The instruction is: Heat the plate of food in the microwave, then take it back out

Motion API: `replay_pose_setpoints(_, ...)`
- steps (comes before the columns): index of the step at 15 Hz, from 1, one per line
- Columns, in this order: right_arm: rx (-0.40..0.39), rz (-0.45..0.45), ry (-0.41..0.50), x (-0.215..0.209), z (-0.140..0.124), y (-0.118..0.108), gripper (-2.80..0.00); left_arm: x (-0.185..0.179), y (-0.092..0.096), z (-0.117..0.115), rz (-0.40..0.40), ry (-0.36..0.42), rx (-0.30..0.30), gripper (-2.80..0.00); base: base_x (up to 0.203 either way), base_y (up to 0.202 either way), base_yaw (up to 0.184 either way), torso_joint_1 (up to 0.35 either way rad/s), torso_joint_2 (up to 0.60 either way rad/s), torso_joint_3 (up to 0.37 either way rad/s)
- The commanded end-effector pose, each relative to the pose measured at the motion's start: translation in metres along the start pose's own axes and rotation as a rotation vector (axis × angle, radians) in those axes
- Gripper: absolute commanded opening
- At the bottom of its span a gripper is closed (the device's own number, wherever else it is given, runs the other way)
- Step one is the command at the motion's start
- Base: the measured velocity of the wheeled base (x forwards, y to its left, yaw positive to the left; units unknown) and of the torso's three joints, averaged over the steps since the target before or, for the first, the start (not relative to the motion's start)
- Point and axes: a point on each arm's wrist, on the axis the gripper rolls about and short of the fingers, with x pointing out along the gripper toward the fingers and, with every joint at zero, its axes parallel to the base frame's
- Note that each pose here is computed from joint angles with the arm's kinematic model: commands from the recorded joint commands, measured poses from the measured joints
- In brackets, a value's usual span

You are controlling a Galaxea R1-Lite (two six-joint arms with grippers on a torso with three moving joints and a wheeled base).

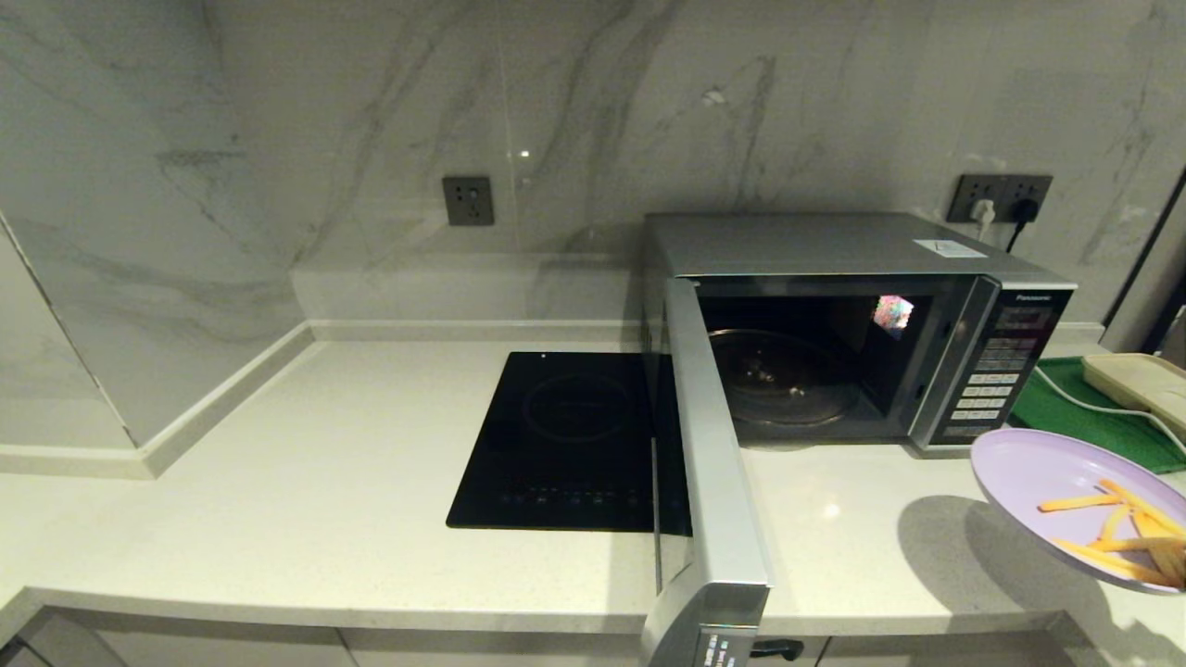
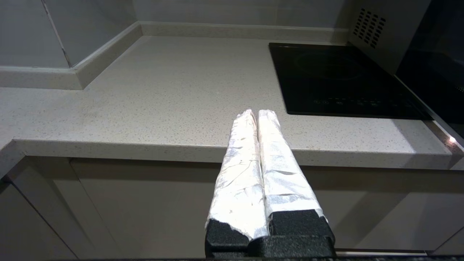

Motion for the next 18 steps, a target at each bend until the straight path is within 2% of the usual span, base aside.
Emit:
replay_pose_setpoints(1, 0.096, -0.019, -0.064, -0.007, 0.020, -0.039, -2.80, 0.000, 0.000, 0.000, 0.001, -0.001, -0.001, -2.80, 0.000, 0.000, 0.000, 0.000, 0.00, 0.000)
replay_pose_setpoints(2, 0.119, -0.039, -0.059, 0.001, 0.031, -0.048, -2.80, 0.000, 0.000, 0.000, 0.001, -0.002, -0.001, -2.80, 0.000, 0.000, 0.000, 0.000, 0.00, 0.000)
replay_pose_setpoints(5, 0.147, -0.088, -0.012, 0.040, 0.057, -0.055, -2.80, 0.000, 0.000, 0.000, 0.000, -0.001, -0.001, -2.80, 0.000, 0.000, 0.000, 0.000, 0.00, 0.000)
replay_pose_setpoints(11, 0.194, -0.089, -0.070, 0.081, 0.110, -0.056, -2.80, 0.000, 0.000, 0.000, 0.001, -0.001, -0.001, -2.80, 0.000, 0.000, 0.000, 0.000, 0.00, 0.000)
replay_pose_setpoints(18, 0.195, -0.142, -0.008, 0.121, 0.124, -0.063, -2.80, 0.000, 0.000, 0.000, 0.001, -0.001, -0.001, -2.80, 0.000, 0.000, 0.000, 0.000, 0.00, 0.000)
